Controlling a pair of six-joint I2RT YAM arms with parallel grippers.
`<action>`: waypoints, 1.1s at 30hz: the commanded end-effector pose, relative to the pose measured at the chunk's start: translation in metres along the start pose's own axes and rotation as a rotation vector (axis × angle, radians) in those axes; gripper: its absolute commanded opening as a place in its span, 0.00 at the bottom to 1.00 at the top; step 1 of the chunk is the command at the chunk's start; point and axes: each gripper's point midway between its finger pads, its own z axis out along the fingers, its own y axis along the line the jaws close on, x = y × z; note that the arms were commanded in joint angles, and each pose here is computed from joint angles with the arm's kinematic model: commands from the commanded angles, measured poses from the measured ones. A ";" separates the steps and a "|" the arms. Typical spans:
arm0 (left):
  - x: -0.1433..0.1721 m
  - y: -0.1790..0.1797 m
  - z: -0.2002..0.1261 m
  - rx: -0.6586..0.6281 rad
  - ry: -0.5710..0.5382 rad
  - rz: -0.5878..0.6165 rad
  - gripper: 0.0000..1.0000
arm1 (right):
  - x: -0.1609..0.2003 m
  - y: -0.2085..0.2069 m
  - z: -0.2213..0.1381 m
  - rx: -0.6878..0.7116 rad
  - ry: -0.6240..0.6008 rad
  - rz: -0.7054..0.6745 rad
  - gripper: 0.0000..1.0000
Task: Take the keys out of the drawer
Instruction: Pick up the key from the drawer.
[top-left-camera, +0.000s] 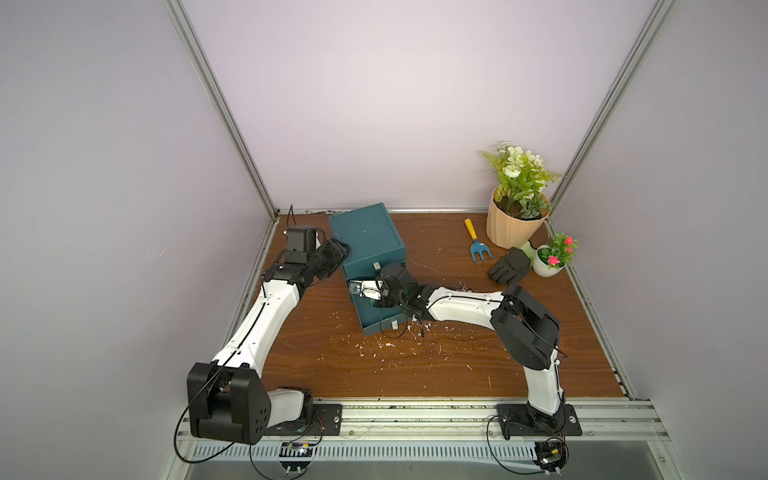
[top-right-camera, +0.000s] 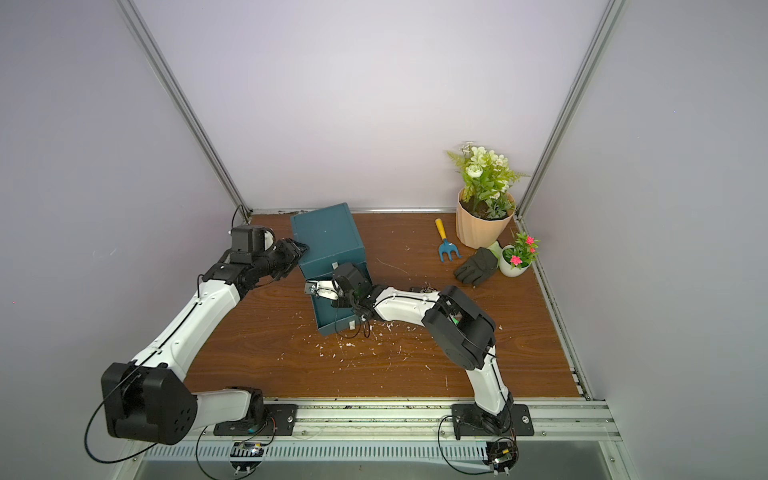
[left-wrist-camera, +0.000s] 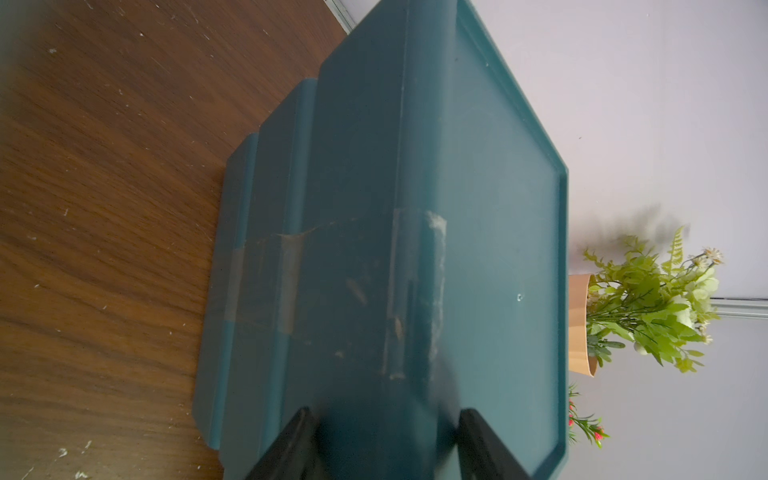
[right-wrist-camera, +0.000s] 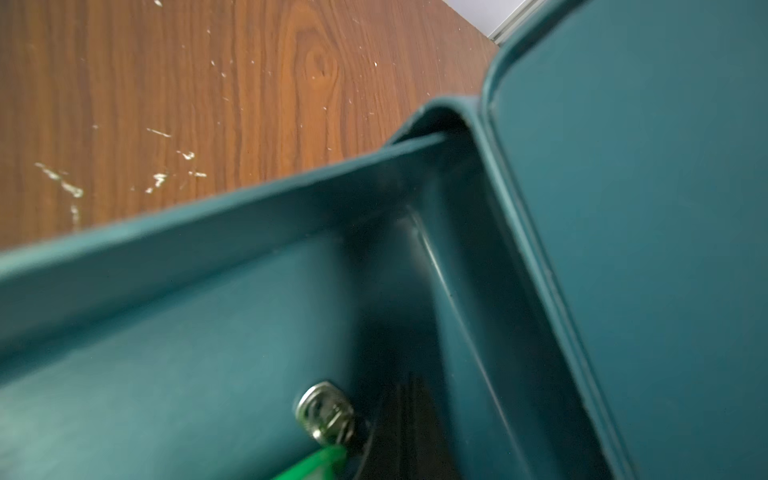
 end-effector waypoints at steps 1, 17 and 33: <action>0.000 -0.002 -0.002 0.020 0.003 -0.002 0.57 | -0.032 -0.034 -0.019 0.036 -0.063 0.064 0.06; -0.006 -0.011 -0.010 0.033 -0.024 0.022 0.57 | -0.055 -0.046 -0.067 -0.075 -0.038 0.498 0.34; 0.000 -0.006 -0.025 0.025 -0.042 0.054 0.57 | -0.058 -0.023 -0.062 -0.097 0.083 0.885 0.38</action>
